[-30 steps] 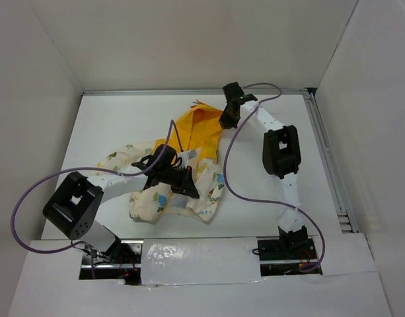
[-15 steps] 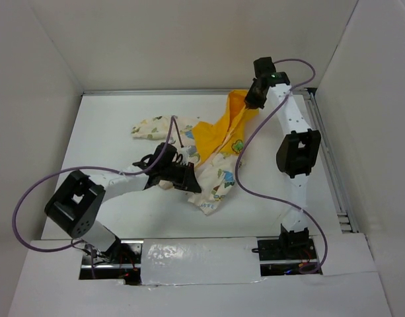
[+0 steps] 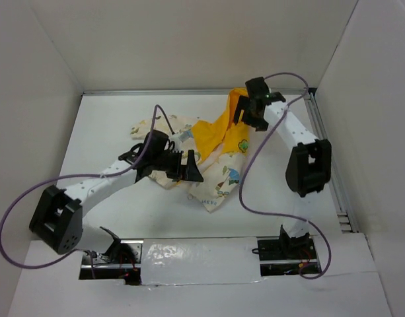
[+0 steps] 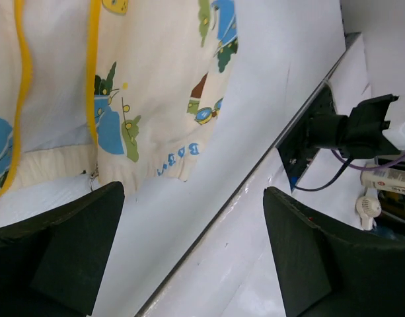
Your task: Zip up the jacket
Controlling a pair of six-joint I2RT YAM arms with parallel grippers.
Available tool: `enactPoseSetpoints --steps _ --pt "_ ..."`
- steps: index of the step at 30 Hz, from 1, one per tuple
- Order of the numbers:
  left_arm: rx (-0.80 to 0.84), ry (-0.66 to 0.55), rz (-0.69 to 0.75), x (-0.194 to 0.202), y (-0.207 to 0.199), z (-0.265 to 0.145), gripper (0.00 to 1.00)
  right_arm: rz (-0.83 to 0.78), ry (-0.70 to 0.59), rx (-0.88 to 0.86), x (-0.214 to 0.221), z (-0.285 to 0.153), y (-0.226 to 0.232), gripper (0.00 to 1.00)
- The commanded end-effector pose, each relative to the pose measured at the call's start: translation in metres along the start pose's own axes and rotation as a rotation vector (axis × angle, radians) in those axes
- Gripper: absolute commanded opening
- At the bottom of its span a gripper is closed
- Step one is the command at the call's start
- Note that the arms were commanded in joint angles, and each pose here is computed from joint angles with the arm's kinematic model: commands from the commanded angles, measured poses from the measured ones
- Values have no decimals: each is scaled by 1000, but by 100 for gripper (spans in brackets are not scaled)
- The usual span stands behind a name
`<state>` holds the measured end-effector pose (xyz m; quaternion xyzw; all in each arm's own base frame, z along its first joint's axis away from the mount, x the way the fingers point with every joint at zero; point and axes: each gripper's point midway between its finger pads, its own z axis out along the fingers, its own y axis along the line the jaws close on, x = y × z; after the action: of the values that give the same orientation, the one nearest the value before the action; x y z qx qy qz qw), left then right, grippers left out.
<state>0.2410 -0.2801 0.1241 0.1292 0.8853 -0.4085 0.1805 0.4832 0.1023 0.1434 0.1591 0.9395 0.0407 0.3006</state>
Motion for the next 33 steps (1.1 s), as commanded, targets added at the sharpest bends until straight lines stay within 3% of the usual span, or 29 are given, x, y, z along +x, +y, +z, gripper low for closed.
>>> enactPoseSetpoints --steps 1,3,5,7,9,14,19,25,28,33 --pt "-30 -102 49 -13 -11 -32 99 -54 -85 -132 35 -53 25 100" --pt "-73 -144 35 -22 -3 -41 99 -28 -148 -201 49 -87 30 100" --pt "-90 -180 43 -31 3 -47 99 -39 -61 -243 111 -88 34 100" --pt "-132 -202 15 -45 21 -49 99 -50 -64 -300 135 -108 40 100" --pt "-158 -214 -30 -64 40 -52 99 -63 20 -377 192 -119 52 100" --pt "-130 -131 -120 -65 76 -29 99 -115 154 -550 248 -123 91 100" --pt "-82 -90 -168 -64 91 -17 99 -90 211 -370 257 -80 77 100" --pt "-77 -73 -227 -49 108 -10 99 3 283 -105 255 -29 7 99" --pt "-85 -48 -277 -30 112 -7 99 11 282 -31 236 -12 -9 99" --pt "47 -5 -297 8 94 -6 99 -21 264 14 188 25 -1 99"
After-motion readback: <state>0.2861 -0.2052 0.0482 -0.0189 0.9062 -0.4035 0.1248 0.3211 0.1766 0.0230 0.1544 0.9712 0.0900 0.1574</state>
